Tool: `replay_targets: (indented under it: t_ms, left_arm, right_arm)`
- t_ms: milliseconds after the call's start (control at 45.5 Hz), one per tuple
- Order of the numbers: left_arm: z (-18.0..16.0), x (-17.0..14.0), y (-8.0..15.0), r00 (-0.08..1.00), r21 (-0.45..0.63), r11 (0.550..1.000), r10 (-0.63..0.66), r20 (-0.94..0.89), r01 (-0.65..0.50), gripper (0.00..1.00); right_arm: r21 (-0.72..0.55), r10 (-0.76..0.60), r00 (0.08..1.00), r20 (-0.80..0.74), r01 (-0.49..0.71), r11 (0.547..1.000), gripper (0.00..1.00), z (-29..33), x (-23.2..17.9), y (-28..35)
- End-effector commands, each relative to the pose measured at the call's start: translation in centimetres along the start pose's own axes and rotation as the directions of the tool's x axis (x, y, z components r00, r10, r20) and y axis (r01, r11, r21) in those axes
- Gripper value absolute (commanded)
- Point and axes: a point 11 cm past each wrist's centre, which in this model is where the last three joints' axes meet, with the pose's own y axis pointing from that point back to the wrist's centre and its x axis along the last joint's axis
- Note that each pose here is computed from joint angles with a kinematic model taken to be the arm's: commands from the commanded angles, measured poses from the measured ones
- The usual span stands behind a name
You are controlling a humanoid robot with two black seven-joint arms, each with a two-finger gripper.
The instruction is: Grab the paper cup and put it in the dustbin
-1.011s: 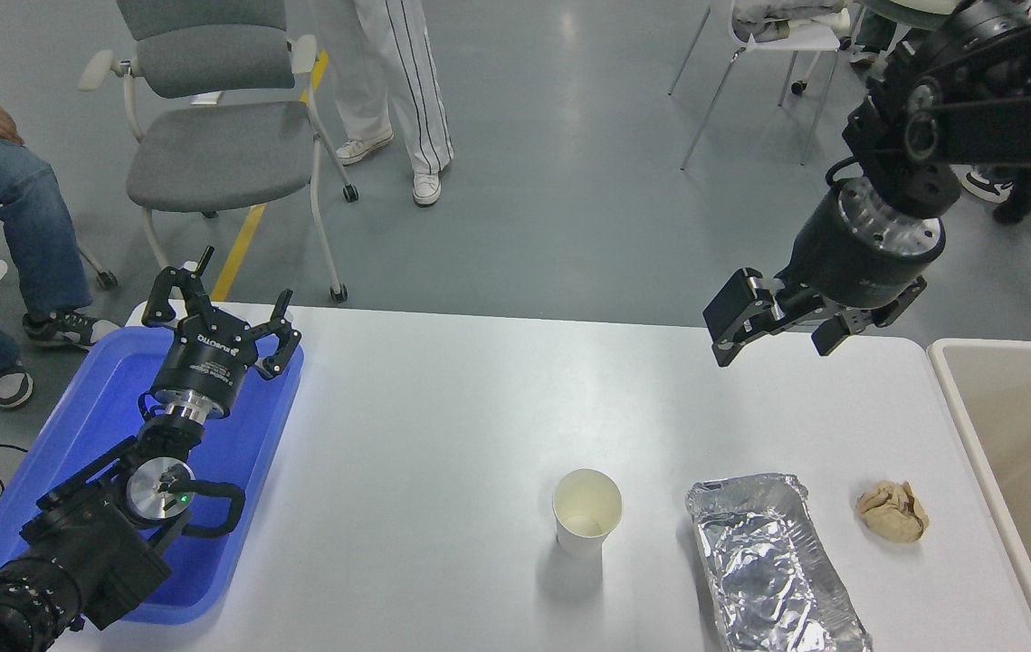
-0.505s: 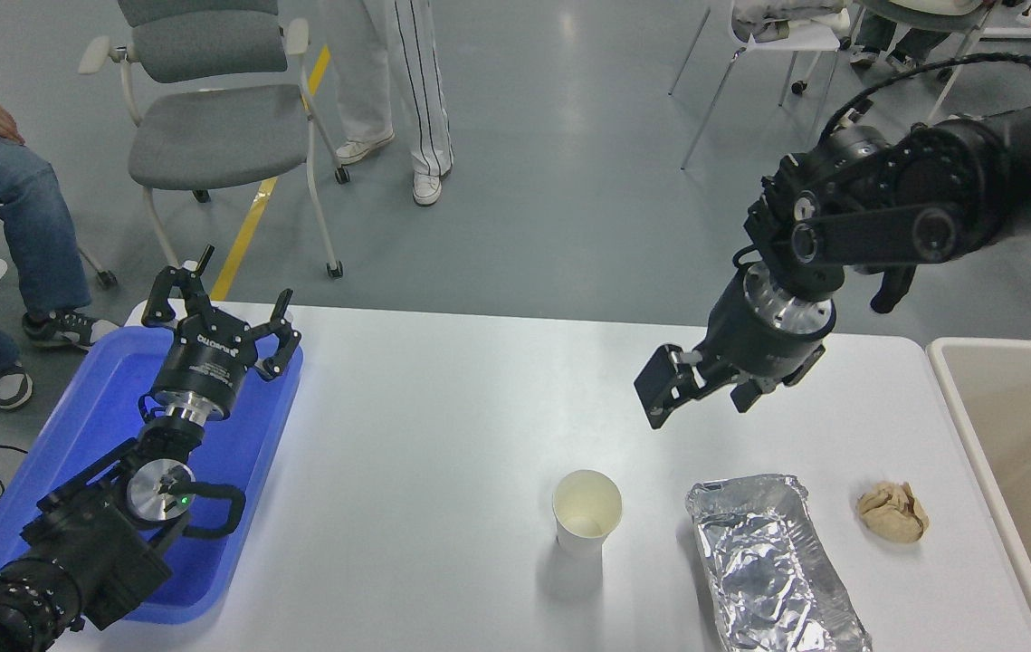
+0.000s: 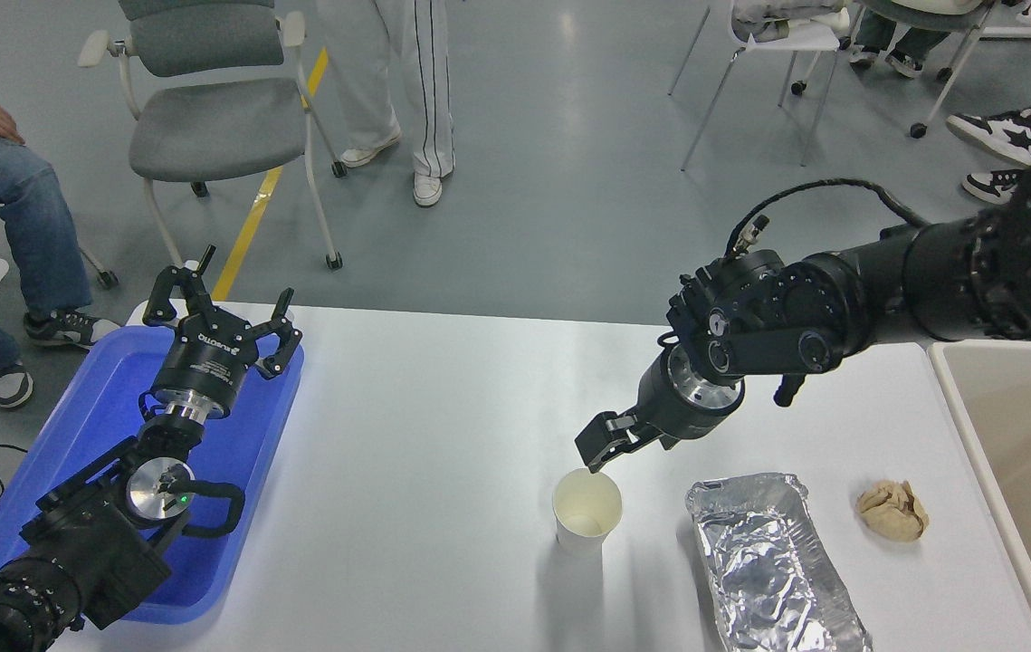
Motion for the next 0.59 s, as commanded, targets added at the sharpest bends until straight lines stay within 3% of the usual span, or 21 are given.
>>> replay_targets:
  t_ms: [0,571]
  left_arm:
    - [0.0,0.0,0.0,1.000,0.000,1.000,0.000,0.000,0.000,1.00]
    - [-0.1,0.0,0.1,1.000,0.002,1.000,0.001,0.001,-0.001,1.00]
  right_arm:
    - [-0.032,0.003,1.000,-0.003,-0.003,0.999,0.96,0.8,-0.8,-2.3]
    - [-0.009,-0.003,0.999,0.037,0.003,1.000,0.95,0.9,-2.0,-4.7]
